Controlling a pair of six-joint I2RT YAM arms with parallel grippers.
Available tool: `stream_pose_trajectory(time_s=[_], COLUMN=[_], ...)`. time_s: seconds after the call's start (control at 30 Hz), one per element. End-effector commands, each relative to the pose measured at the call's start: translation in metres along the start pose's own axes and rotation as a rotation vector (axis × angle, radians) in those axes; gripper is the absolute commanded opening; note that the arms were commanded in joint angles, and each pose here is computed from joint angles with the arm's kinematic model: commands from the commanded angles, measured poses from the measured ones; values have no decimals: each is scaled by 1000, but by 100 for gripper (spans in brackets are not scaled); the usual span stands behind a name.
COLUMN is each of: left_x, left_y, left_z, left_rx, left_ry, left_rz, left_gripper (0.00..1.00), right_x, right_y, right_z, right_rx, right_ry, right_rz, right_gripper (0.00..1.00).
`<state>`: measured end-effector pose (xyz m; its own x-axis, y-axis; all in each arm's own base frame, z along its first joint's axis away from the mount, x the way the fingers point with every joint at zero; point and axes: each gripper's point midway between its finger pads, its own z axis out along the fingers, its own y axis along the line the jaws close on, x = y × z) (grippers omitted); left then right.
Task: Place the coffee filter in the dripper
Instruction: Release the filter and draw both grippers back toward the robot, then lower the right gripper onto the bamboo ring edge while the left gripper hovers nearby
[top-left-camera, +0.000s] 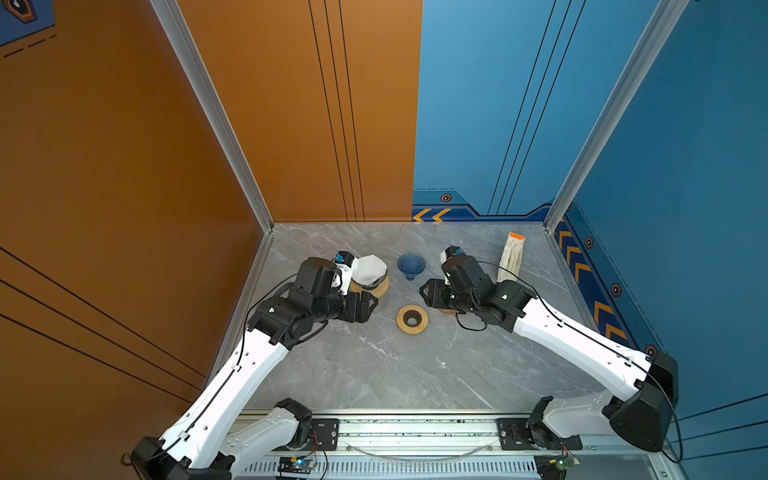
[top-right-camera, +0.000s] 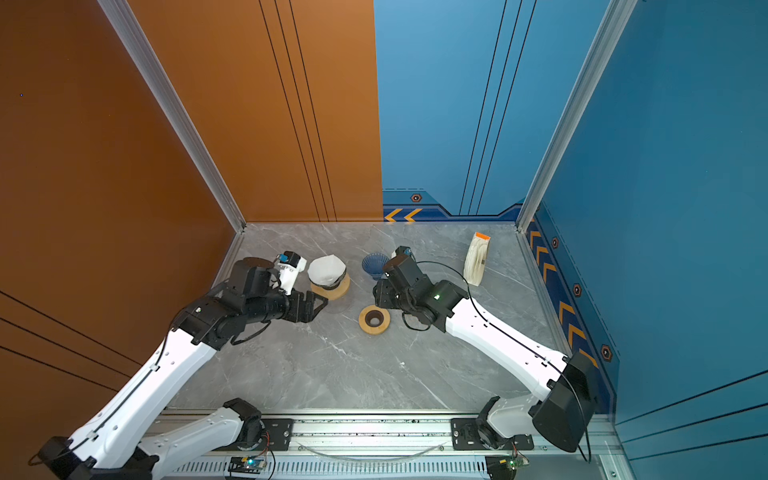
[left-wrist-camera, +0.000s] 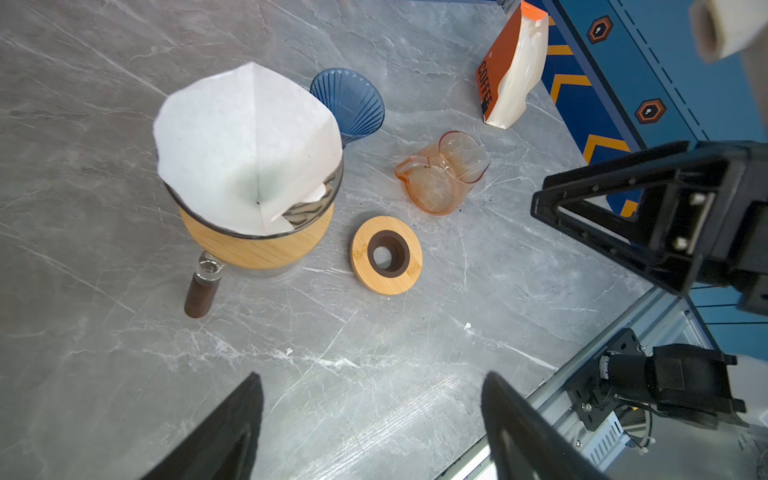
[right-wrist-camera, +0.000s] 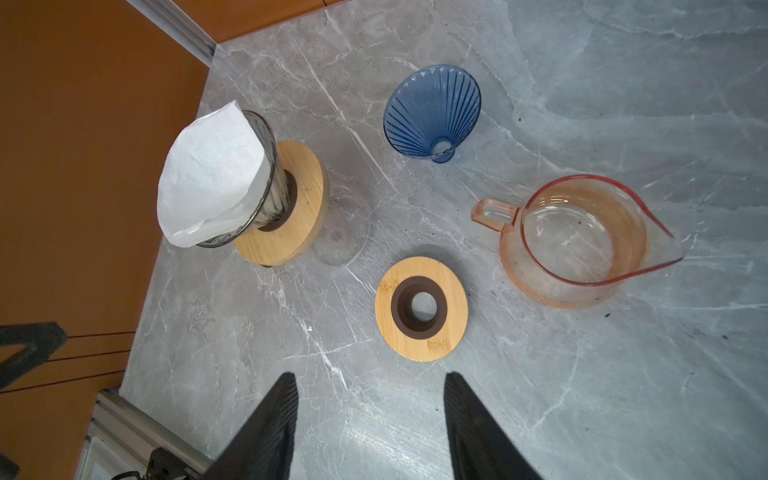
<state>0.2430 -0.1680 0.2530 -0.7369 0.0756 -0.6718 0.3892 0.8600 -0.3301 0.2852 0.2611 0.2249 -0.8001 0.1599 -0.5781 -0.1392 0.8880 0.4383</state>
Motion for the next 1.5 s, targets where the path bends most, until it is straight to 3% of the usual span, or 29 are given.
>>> stream_pose_trajectory(time_s=[0.0, 0.53, 0.8, 1.47], left_x=[16, 82, 83, 93], left_y=[6, -10, -15, -19], left_z=[8, 70, 99, 167], left_rx=[-50, 33, 52, 44], left_ry=[-21, -95, -125, -27], left_rz=[-25, -63, -86, -104], left_gripper=[77, 40, 0, 0], right_x=[7, 70, 87, 104], right_y=[-8, -54, -62, -68], right_z=[1, 35, 61, 112], right_rx=[-32, -92, -123, -135], right_ry=[-24, -13, 17, 62], right_rz=[104, 332, 415, 488], right_gripper=[54, 53, 52, 49])
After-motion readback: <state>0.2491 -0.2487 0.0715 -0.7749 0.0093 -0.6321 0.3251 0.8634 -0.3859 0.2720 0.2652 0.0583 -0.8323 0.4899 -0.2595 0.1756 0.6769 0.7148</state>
